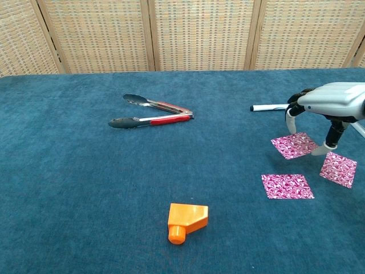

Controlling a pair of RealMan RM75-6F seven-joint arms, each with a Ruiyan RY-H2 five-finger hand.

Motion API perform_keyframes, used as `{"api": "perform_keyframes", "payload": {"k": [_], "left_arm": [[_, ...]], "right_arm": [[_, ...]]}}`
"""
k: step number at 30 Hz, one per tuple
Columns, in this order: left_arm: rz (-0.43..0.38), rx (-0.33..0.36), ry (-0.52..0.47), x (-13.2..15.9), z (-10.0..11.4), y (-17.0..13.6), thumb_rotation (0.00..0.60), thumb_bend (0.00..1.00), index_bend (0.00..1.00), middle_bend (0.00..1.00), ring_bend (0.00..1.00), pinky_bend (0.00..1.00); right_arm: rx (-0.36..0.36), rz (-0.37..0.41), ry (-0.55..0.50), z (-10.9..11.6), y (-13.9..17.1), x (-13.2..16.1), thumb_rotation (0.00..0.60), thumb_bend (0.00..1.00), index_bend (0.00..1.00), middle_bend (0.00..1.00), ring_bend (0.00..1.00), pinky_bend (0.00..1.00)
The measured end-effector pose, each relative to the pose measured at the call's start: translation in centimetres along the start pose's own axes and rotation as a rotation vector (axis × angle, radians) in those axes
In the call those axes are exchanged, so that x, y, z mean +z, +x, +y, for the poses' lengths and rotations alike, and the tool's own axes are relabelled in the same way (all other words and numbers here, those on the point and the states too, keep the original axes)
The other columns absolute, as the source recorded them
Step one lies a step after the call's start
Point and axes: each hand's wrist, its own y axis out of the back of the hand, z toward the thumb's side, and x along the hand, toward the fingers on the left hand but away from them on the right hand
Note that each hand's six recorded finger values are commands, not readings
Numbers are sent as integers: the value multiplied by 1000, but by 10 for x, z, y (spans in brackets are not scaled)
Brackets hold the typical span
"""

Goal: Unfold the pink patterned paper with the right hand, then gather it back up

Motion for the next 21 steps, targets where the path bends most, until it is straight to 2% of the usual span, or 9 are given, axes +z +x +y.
{"api": "perform_keyframes", "payload": {"k": [10,21], "left_arm": [[0,7,2,4,3,-4,600,130,25,0,0,0],[9,13,4,4,5,-10,600,129,25,0,0,0]], "right_arm": [[3,45,33,-4,17,-11,600,311,539,234,0,0],[12,56,47,-17,28,-33,600,311,539,234,0,0]]}}
